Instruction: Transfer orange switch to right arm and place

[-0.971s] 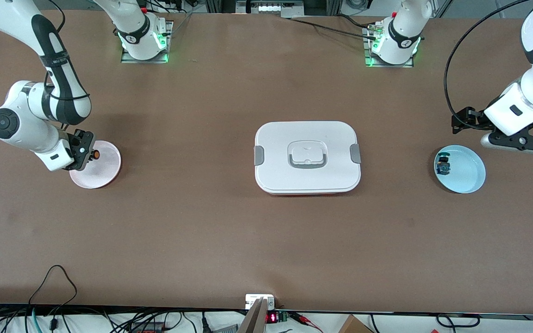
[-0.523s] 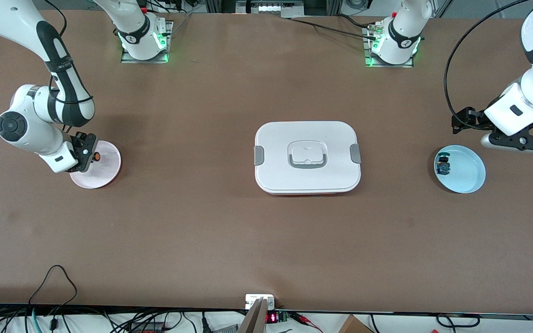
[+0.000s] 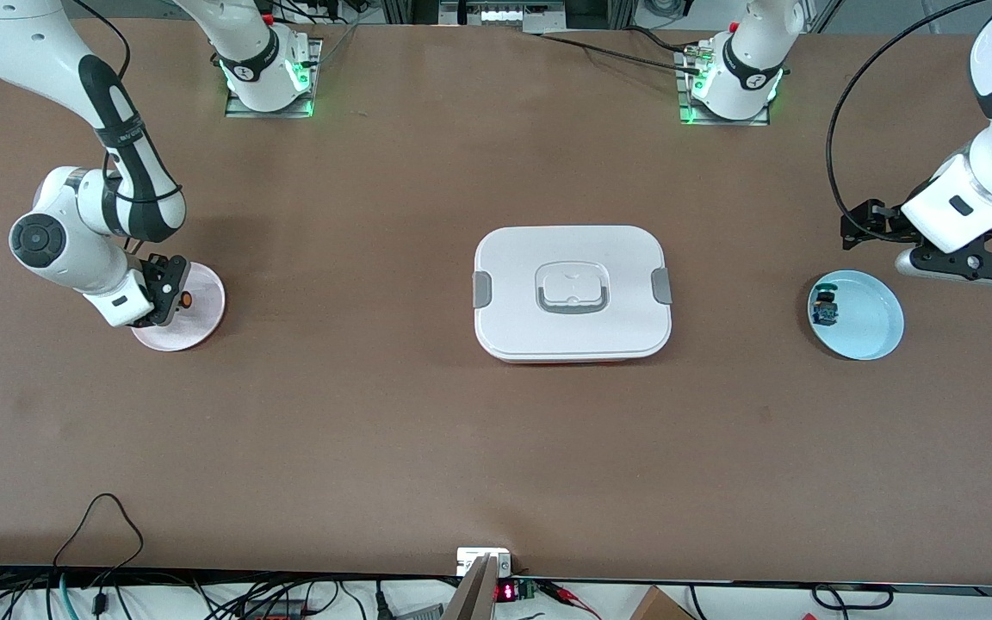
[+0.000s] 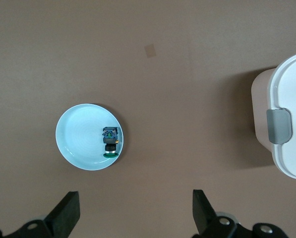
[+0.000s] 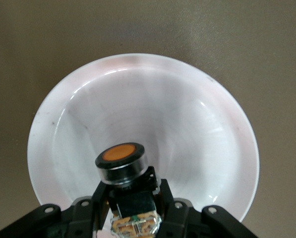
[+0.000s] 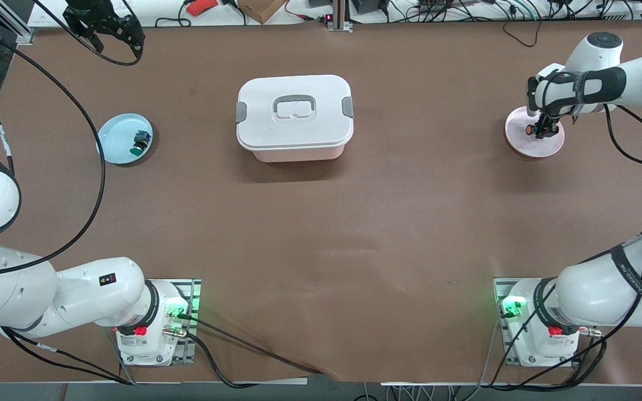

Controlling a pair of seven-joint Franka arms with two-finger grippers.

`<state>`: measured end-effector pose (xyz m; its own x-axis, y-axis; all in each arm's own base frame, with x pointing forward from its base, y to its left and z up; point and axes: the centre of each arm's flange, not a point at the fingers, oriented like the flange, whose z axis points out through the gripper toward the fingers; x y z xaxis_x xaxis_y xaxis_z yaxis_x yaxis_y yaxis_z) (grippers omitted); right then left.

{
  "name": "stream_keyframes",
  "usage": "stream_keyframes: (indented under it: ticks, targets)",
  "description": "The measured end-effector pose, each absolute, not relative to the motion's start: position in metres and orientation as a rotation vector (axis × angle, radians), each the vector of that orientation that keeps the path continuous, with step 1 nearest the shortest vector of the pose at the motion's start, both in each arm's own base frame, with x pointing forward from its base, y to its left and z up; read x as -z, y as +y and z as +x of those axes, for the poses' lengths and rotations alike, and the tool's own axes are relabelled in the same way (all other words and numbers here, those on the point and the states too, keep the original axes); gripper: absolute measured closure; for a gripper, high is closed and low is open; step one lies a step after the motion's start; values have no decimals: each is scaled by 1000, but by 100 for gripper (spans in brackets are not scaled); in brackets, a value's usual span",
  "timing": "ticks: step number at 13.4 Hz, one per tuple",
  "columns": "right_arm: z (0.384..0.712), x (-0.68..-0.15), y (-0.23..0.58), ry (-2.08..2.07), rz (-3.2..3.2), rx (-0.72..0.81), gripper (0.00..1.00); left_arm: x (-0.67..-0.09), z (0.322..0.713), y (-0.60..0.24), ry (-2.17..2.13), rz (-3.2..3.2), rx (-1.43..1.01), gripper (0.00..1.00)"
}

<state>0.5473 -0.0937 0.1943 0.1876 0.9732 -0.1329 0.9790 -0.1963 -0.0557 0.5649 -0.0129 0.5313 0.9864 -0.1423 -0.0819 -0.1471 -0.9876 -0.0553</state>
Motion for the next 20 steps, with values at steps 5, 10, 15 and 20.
stream_keyframes:
  ticks: [5, 10, 15, 20]
  targets:
    - [546, -188, -93, 1970, 2391, 224, 57, -531, 565, -13, 223, -3070, -120, 0]
    - [546, -188, -93, 1968, 2392, 223, 50, -531, 565, -12, 220, -3070, -120, 0]
    - [552, -205, -94, 1952, 2380, 185, 1, -532, 565, -10, 215, -3071, -110, 0]
    - [560, -252, -95, 1867, 2441, 67, 0, -538, 566, 1, 184, -3072, -89, 0]
